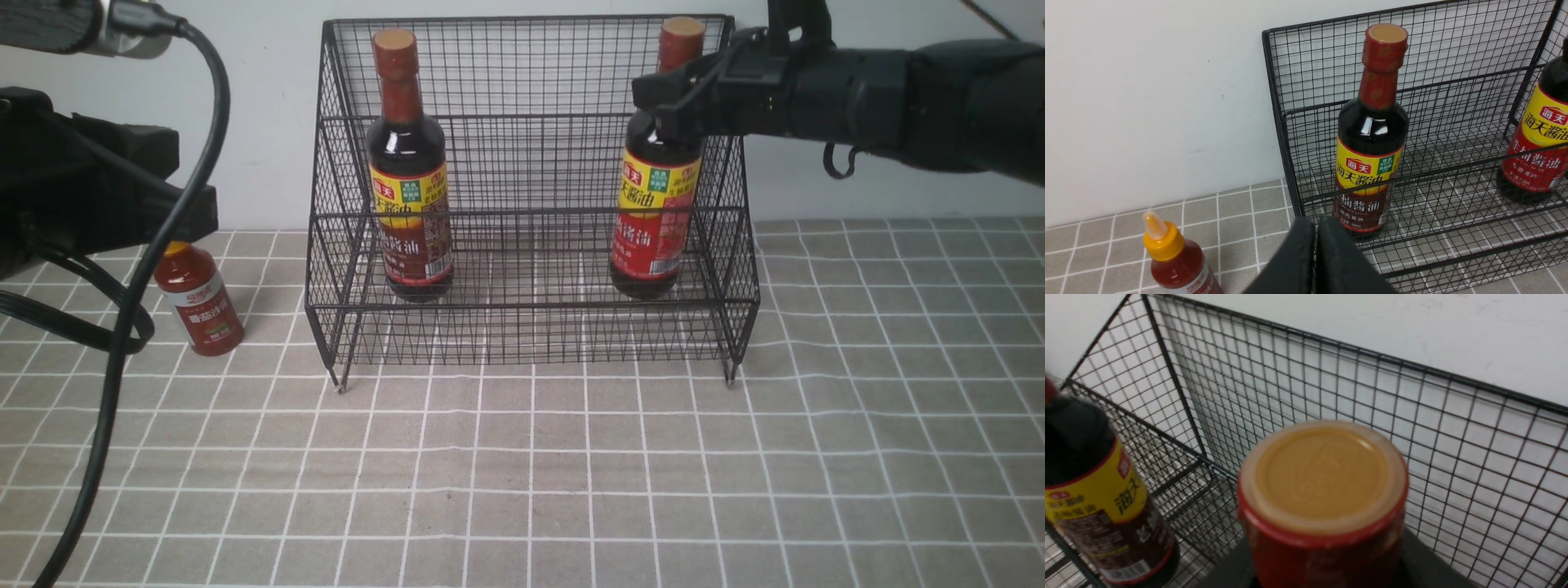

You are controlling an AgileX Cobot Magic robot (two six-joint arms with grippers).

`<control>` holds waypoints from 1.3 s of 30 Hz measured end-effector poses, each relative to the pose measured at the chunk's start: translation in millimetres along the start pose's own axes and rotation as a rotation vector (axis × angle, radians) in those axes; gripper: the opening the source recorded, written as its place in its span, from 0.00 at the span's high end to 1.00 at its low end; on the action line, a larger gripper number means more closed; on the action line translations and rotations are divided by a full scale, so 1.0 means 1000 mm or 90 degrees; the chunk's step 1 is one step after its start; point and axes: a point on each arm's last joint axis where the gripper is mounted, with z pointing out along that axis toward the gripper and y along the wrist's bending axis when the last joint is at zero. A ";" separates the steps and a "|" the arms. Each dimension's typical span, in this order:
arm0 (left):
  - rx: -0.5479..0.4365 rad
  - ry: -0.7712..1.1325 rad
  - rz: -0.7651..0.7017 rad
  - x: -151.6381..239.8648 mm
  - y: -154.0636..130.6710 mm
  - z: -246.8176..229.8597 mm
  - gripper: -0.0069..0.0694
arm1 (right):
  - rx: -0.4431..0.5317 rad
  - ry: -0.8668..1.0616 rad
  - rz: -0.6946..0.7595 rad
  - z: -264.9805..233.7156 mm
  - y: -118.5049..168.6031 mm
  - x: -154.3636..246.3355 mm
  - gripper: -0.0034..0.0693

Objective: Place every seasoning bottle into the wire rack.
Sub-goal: Use the right arm to put the condiment bottle back on the shelf, then use the left arm to grab the condiment bottle closest to it

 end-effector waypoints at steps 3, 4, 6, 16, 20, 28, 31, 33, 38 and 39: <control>0.000 0.000 0.000 0.000 0.000 0.000 0.92 | -0.003 -0.001 0.020 -0.005 0.002 -0.005 0.44; 0.000 0.000 0.000 0.000 0.000 0.000 0.92 | -0.002 -0.001 0.022 -0.008 0.003 -0.007 0.40; 0.000 0.000 0.000 0.000 0.000 0.000 0.92 | 0.001 -0.005 0.021 -0.015 0.006 -0.016 0.33; 0.000 0.000 0.000 0.000 0.000 0.000 0.92 | 0.015 0.048 -0.007 -0.077 0.029 -0.059 0.33; -0.001 0.012 -0.006 0.002 0.000 0.000 0.92 | 0.046 0.121 0.026 -0.121 0.038 -0.072 0.54; -0.004 0.035 -0.011 0.005 0.001 0.000 0.92 | 0.267 0.160 0.098 -0.240 0.044 -0.094 0.95; -0.004 0.035 -0.012 0.005 0.001 0.000 0.92 | 0.323 0.100 0.096 -0.292 0.067 -0.089 0.97; -0.004 0.035 -0.012 0.005 0.001 0.000 0.92 | 0.333 0.053 0.111 -0.318 0.085 -0.069 0.97; -0.004 0.035 -0.012 0.005 0.001 0.000 0.92 | 0.338 -0.053 0.126 -0.349 0.114 -0.002 0.97; -0.004 0.035 -0.012 0.005 0.001 0.000 0.92 | 0.339 -0.071 0.124 -0.353 0.119 0.016 0.97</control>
